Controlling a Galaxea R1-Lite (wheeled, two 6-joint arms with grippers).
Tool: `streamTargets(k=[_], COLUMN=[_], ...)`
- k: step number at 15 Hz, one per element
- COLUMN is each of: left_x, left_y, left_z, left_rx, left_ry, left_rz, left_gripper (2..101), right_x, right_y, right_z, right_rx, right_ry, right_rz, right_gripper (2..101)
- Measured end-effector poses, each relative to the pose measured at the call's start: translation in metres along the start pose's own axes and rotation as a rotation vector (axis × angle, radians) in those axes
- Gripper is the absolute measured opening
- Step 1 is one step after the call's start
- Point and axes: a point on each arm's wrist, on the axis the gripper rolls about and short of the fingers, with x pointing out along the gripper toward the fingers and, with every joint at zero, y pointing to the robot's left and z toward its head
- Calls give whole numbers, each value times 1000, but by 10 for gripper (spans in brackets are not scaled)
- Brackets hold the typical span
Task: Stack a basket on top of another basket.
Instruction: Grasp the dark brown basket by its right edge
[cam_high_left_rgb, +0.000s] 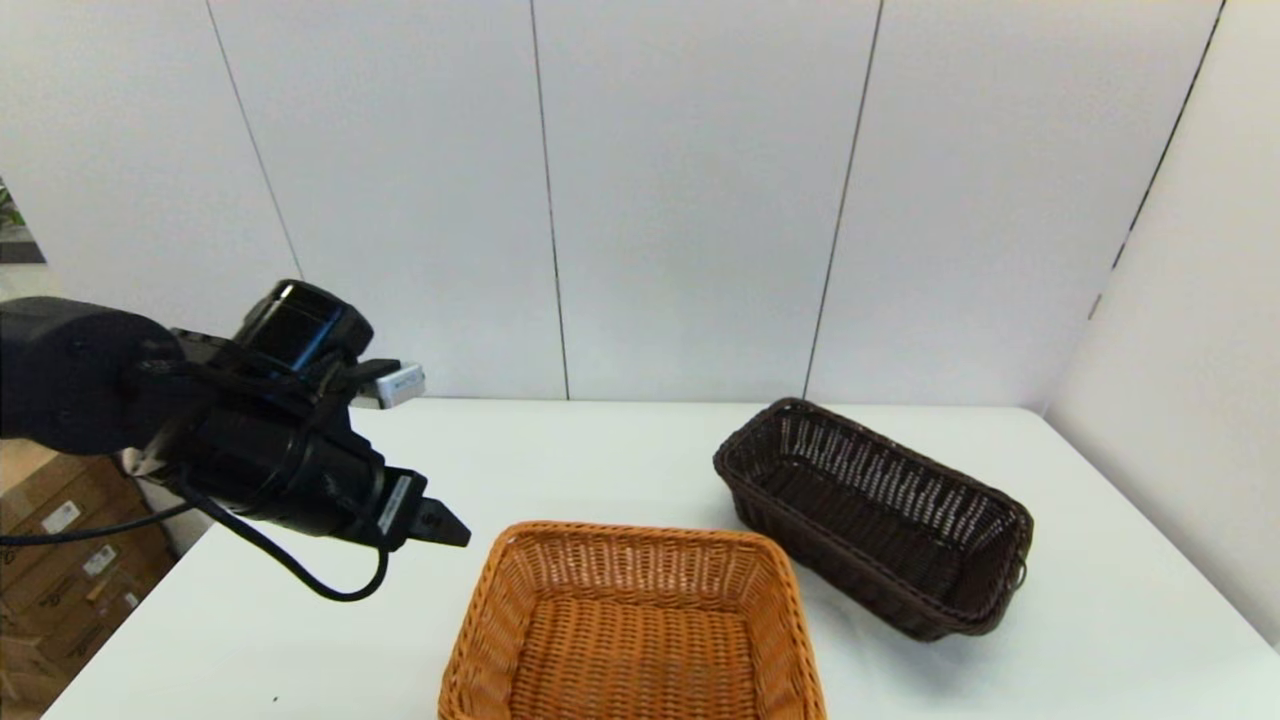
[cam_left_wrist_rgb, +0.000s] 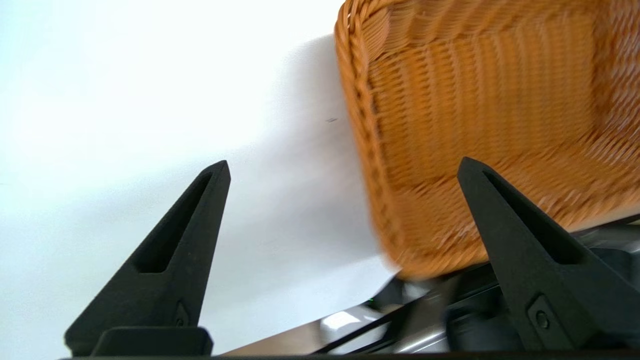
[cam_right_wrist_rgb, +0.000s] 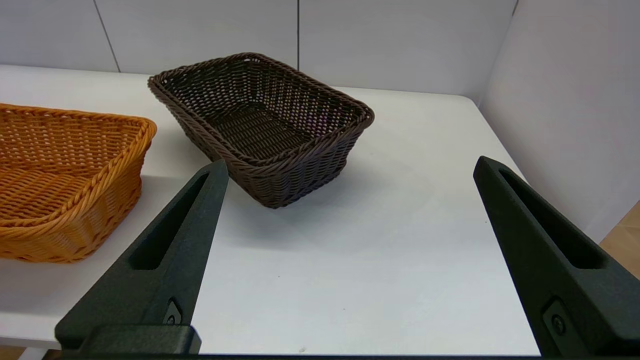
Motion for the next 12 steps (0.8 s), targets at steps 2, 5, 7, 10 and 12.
streamTargets(k=[2, 5, 7, 10, 12], left_x=[-26, -71, -96, -129, -143], left_y=[0, 0, -3, -7, -5], left_z=[-7, -25, -41, -75, -102], left_rx=[100, 226, 249, 256, 236], left_ry=[-48, -153, -231, -333, -387], left_rz=[34, 70, 84, 102, 131], left_gripper=[937, 951, 957, 963, 967], right_x=[0, 0, 0, 0, 0], right_y=[0, 0, 0, 0, 0], right_z=[0, 0, 0, 0, 0], right_rx=[0, 0, 0, -4, -4], right_ry=[0, 0, 0, 0, 0], right_rz=[0, 0, 0, 1, 1], right_gripper=[973, 973, 973, 973, 973])
